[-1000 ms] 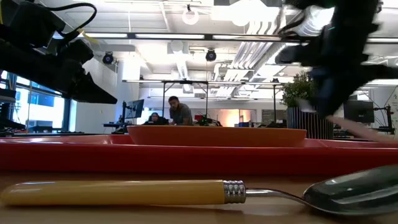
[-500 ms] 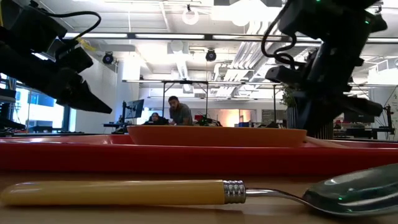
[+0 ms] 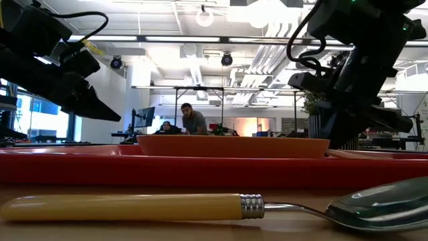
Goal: Pick and place plate/cup/fork/spoon on tray
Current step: Put the orange fork on the red serving tray to the right of the orange plate, then put the orange spoon on the red serving tray to the right of the orange fork
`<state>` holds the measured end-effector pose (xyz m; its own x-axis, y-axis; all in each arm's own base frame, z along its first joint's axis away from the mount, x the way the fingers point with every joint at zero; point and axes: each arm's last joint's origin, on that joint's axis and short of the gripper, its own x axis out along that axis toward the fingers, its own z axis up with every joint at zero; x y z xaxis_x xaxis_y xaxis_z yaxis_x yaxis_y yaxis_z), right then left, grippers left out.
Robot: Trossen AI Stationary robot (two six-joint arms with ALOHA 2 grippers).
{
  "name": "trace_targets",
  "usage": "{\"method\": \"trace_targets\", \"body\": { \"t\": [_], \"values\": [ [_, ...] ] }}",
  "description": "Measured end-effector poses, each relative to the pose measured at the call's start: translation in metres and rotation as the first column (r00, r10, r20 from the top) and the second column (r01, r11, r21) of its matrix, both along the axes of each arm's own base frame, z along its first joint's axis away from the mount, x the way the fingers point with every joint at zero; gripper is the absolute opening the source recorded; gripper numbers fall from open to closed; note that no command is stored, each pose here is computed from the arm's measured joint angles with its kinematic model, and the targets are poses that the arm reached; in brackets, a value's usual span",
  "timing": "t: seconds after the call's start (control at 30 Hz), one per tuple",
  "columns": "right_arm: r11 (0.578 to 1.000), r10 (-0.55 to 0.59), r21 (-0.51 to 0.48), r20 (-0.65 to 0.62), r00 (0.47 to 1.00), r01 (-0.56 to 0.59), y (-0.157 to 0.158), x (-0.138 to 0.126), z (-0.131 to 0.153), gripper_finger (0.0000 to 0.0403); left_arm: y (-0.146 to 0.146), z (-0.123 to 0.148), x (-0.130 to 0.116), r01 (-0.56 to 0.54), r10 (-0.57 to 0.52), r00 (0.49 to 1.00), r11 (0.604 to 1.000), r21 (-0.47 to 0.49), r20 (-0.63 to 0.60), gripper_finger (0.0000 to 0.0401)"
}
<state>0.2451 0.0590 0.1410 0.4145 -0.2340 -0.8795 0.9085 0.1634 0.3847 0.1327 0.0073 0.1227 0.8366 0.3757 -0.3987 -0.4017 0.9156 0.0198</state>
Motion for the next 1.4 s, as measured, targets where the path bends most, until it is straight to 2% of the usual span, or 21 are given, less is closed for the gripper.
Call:
{"method": "trace_targets", "body": {
  "t": [0.27,0.63,0.83,1.03,1.1,1.2,1.3,1.4],
  "values": [
    [0.996,-0.087,0.011,0.033,0.996,0.086,-0.001,0.000,0.000,0.0012,0.000,0.000,0.000,0.000,0.000,1.000,1.000,-0.001,0.000,0.0000],
    [0.997,-0.069,-0.021,0.062,0.996,0.071,0.007,0.001,0.000,0.0014,0.000,0.000,0.000,0.012,-0.012,1.000,1.000,-0.007,-0.002,0.0001],
    [0.997,-0.066,-0.031,0.041,0.997,0.067,0.009,0.004,-0.009,0.0054,0.000,0.000,0.000,0.012,-0.012,1.000,1.000,-0.006,-0.002,0.0001],
    [0.994,-0.071,-0.080,0.048,0.996,0.075,0.008,0.004,-0.011,0.0098,0.000,0.000,0.000,0.011,-0.011,1.000,1.000,-0.006,-0.004,0.0001],
    [0.993,-0.052,-0.100,0.043,0.998,0.056,0.008,0.004,-0.011,0.0106,0.000,0.000,0.000,0.011,-0.011,1.000,1.000,-0.006,-0.003,0.0001],
    [0.983,0.064,-0.174,0.000,0.998,-0.063,0.008,0.005,-0.006,0.0109,-0.001,0.000,0.000,0.014,-0.014,1.000,1.000,-0.010,-0.003,0.0001],
    [0.956,0.146,-0.250,-0.047,0.988,-0.154,0.014,0.010,0.009,0.0109,-0.001,-0.001,0.000,0.030,-0.030,1.000,0.999,-0.025,-0.001,0.0001],
    [0.909,0.204,-0.359,-0.060,0.977,-0.212,0.025,0.019,0.031,0.0110,-0.001,-0.001,0.000,0.038,-0.038,0.999,0.999,-0.029,-0.007,0.0001]
  ]
}}
